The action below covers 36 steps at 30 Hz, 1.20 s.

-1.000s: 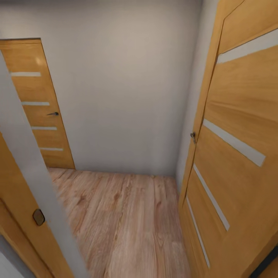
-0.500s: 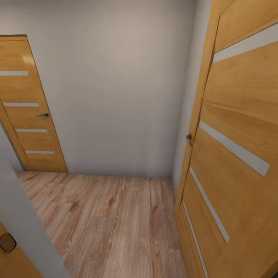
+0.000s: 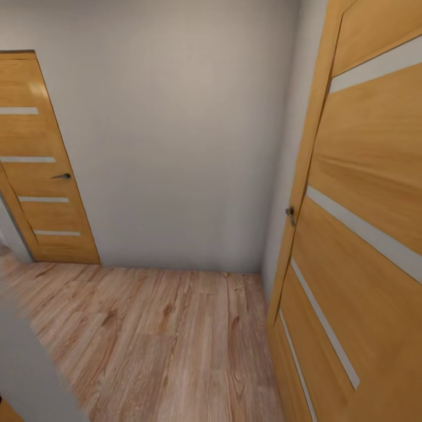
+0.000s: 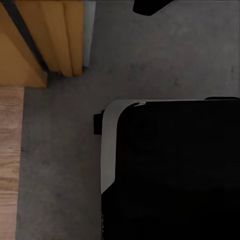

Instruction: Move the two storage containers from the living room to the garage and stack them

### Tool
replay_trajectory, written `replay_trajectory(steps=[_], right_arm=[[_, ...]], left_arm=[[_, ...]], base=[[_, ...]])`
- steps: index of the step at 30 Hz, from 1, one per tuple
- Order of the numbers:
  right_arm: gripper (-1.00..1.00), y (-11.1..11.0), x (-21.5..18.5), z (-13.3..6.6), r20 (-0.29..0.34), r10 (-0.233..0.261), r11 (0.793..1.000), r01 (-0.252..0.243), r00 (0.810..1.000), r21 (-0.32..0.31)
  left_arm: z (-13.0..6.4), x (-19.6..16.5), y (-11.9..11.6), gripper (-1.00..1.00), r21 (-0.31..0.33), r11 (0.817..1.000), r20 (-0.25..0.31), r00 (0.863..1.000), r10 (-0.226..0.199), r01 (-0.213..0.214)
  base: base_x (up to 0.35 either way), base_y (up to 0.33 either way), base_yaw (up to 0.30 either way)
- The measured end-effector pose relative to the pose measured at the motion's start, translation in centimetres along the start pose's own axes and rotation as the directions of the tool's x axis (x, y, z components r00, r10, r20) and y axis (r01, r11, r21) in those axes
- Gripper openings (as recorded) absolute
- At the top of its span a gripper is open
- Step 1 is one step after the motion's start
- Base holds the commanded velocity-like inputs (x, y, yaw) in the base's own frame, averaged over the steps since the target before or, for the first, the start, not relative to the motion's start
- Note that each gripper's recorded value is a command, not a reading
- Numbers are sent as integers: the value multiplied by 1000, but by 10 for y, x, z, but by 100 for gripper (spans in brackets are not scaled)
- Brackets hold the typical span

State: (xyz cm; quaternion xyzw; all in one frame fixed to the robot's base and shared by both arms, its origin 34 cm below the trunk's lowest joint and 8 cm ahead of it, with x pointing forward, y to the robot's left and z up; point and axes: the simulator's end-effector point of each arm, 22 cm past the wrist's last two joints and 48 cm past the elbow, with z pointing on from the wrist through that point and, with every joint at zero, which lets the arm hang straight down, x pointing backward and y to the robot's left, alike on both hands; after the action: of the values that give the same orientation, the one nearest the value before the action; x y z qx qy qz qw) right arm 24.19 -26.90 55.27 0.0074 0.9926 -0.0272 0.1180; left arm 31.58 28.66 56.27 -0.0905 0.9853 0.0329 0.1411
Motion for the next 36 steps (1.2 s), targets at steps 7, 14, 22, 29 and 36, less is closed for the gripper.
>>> replay_trajectory(steps=[7,14,22,29,36], right_arm=[[100,0,0,0,0,0,1000,0,1000,0],[100,0,0,0,-1,0,1000,0,1000,0],[100,0,0,0,-1,0,1000,0,1000,0],[100,1,0,0,-1,0,1000,0,1000,-1],[100,1,0,0,-1,0,1000,0,1000,-1]], left_arm=[[0,0,0,100,0,1000,1,1000,-1,1],[0,0,0,100,-1,1000,1,1000,-1,1],[0,0,0,100,0,1000,1,1000,0,0],[0,0,1,100,-1,1000,1,1000,-1,1],[0,-1,2,100,-3,1000,1,1000,-1,1]], base=[[317,0,0],[208,0,0],[116,0,0],[119,0,0],[164,0,0]])
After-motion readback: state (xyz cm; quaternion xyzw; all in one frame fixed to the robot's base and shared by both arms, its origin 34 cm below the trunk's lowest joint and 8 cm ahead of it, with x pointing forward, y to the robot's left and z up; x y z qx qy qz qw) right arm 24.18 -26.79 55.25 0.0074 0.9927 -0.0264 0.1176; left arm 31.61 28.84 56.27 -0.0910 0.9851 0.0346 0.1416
